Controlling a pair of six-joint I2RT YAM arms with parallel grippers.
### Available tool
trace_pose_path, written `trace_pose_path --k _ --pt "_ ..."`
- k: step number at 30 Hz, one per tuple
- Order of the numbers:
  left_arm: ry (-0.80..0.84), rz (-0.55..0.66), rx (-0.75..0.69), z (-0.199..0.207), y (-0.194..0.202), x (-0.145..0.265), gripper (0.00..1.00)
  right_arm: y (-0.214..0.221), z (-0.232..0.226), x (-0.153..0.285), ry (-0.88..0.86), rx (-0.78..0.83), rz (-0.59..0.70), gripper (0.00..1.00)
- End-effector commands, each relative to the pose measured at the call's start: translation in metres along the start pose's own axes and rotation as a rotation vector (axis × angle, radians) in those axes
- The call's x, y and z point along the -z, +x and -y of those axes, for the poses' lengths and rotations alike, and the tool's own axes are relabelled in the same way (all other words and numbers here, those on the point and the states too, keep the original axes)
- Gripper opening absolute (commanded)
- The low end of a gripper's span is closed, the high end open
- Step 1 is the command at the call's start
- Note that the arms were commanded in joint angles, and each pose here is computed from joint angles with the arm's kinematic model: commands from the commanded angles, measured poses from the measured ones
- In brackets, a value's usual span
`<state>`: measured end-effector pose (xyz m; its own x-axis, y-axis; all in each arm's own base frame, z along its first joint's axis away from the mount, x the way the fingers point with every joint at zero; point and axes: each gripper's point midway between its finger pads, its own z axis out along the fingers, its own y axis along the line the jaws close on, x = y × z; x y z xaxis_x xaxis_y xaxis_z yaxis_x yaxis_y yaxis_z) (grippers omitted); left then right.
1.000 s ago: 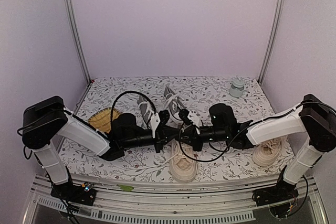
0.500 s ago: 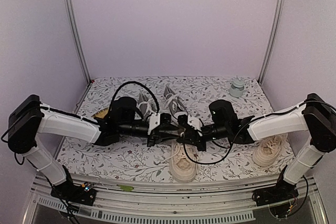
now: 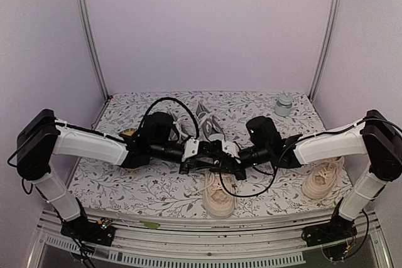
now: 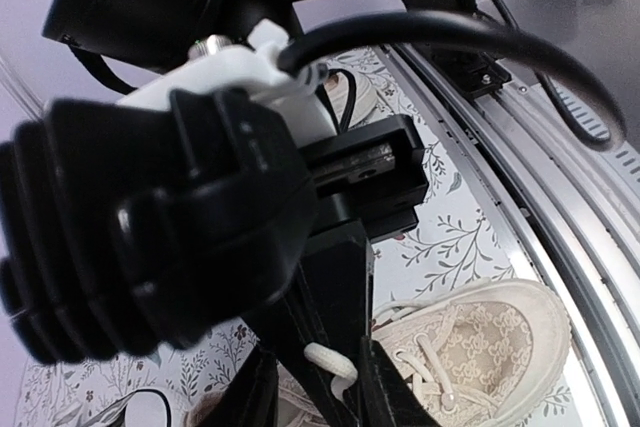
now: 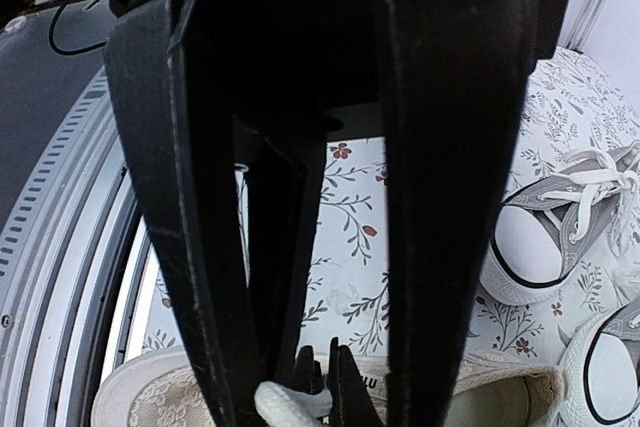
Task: Tie the shoes
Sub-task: Pass from the right arm to the left
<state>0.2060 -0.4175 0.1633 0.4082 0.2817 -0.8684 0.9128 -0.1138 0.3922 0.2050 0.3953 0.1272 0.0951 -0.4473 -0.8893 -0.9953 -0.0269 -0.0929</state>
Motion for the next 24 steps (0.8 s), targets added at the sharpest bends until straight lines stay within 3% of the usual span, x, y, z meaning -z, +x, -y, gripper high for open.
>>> trace_pose_path --k 1,7,10,11,16,21,24 --pt "0.03 0.018 0.011 -0.001 -0.002 -0.001 0.24 -0.004 0.0 -0.001 -0.029 0.015 0.008 0.01" --pt "0.084 0.03 0.081 0.01 -0.002 -0.001 0.0 -0.005 0.003 -0.003 -0.021 0.017 0.0 0.02" --pt "0.05 0.024 0.147 0.008 0.0 0.001 0.0 -0.005 0.012 -0.001 0.029 -0.005 -0.025 0.16" --pt "0.007 0.02 0.179 0.003 0.002 0.004 0.0 -0.008 0.016 0.003 0.059 -0.024 -0.033 0.25" --pt "-0.2 0.063 0.28 -0.013 0.006 0.023 0.0 -0.001 0.031 0.039 0.18 -0.276 -0.12 0.37" --pt "-0.247 0.07 0.387 -0.014 0.011 0.024 0.0 0.056 0.043 0.088 0.497 -0.605 -0.337 0.43" --pt "-0.243 0.08 0.407 -0.008 0.01 0.021 0.0 0.083 0.033 0.104 0.572 -0.77 -0.458 0.45"
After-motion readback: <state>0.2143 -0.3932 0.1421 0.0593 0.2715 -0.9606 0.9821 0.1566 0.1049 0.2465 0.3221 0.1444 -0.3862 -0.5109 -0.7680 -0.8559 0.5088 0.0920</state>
